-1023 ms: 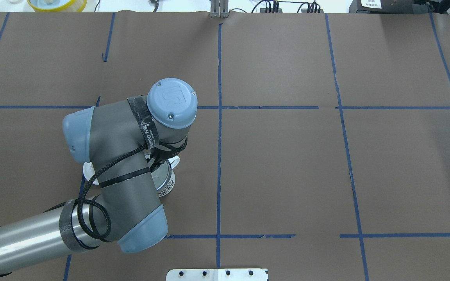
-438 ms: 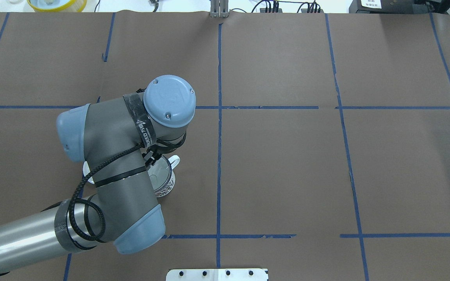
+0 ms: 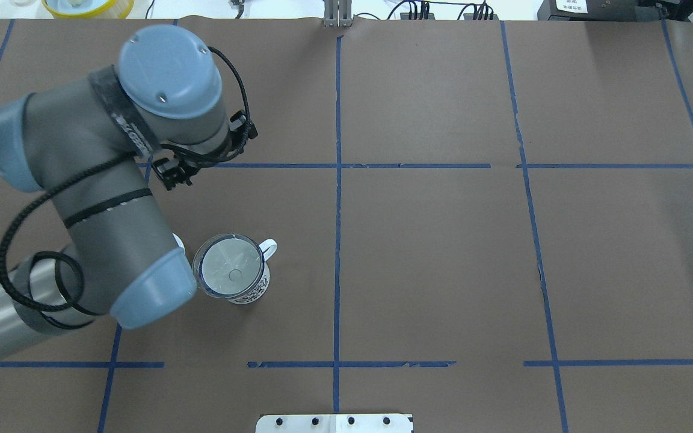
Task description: Place funnel on cup
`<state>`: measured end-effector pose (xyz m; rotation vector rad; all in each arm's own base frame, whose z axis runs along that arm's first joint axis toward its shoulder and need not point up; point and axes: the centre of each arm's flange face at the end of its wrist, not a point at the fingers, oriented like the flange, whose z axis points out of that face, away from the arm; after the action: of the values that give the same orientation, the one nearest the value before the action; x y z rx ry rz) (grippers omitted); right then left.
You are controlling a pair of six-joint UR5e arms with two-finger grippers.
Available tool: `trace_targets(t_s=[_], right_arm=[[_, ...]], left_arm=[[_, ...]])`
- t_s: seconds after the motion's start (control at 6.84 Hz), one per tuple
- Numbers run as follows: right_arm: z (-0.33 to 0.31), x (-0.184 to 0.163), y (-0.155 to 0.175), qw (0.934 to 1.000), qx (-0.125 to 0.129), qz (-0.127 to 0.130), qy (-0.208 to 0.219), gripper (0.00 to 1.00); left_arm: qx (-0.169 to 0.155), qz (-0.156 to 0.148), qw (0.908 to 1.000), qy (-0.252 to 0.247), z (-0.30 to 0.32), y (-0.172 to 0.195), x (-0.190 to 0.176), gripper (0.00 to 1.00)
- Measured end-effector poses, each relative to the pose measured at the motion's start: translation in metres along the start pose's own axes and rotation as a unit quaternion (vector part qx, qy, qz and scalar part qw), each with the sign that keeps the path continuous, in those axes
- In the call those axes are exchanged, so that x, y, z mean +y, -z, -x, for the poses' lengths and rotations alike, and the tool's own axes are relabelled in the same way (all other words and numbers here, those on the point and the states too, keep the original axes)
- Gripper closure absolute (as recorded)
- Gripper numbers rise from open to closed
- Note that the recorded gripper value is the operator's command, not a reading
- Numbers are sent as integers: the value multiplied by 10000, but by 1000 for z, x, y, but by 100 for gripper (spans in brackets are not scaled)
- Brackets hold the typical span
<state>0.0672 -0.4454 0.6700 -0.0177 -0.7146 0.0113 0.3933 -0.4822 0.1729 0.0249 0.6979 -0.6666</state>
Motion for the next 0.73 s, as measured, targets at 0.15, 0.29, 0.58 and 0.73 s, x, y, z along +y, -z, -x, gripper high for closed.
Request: trace_targets(t_s=[0.15, 0.29, 0.58, 0.73], right_arm=[[0, 0, 0, 10000, 0, 0, 0, 0], [0, 0, 0, 10000, 0, 0, 0, 0], [0, 0, 0, 10000, 0, 0, 0, 0], [0, 0, 0, 10000, 0, 0, 0, 0]], left_arm=[[192, 126, 9985, -501, 21, 1, -44, 0], [283, 178, 9951, -933, 40, 3, -84, 0], [295, 166, 9862, -1621, 79, 9, -151, 0], [261, 219, 9791, -2004, 110, 11, -189, 0]])
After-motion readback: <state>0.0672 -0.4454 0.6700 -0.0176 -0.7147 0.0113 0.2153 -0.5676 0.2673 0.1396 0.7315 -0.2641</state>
